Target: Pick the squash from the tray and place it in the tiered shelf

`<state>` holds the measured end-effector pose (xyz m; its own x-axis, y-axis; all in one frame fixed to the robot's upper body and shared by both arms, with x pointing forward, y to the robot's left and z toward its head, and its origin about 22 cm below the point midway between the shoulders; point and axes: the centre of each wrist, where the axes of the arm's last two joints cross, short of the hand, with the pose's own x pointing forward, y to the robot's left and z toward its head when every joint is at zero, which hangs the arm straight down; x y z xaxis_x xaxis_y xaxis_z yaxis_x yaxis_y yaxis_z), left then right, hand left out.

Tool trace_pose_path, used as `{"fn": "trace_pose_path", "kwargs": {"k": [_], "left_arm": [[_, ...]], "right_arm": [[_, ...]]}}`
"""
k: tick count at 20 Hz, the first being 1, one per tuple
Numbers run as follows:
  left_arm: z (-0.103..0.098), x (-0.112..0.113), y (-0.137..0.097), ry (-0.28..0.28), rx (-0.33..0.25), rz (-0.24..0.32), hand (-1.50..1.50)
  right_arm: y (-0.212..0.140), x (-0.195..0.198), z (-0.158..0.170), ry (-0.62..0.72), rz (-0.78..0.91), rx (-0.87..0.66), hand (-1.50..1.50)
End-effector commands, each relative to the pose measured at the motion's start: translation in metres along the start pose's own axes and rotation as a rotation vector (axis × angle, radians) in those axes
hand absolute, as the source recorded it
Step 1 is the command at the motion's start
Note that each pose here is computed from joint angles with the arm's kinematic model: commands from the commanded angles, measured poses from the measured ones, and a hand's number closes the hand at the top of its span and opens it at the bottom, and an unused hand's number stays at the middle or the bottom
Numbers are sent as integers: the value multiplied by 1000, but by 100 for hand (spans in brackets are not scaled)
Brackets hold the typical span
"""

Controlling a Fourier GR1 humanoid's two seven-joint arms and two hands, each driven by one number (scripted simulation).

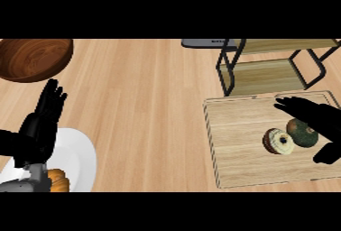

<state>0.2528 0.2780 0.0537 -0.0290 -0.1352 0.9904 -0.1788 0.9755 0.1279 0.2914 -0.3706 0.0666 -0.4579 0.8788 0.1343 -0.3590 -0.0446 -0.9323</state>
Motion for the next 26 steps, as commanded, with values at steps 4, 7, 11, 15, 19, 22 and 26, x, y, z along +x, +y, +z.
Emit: {"fn": "trace_pose_path", "kwargs": {"k": [4, 7, 11, 15, 19, 22, 26], "left_arm": [[-11, 5, -22, 18, -3, 10, 0], [7, -2, 2, -7, 9, -12, 0], [8, 3, -4, -9, 0, -6, 0], [-4, -1, -1, 12, 25, 9, 0], [-1, 1, -7, 9, 24, -4, 0], [1, 4, -5, 16, 23, 10, 0], [6, 4, -21, 10, 30, 2, 0]], "right_arm": [[8, 0, -24, 13, 15, 88, 150], [22, -2, -21, -38, 86, 62, 150], [25, -7, -12, -53, 150, -35, 150], [49, 41, -40, 235, -53, 18, 150], [57, 72, -49, 405, -140, 5, 150], [48, 84, -48, 390, -185, -30, 150], [32, 109, -48, 331, -305, -71, 150]]}}
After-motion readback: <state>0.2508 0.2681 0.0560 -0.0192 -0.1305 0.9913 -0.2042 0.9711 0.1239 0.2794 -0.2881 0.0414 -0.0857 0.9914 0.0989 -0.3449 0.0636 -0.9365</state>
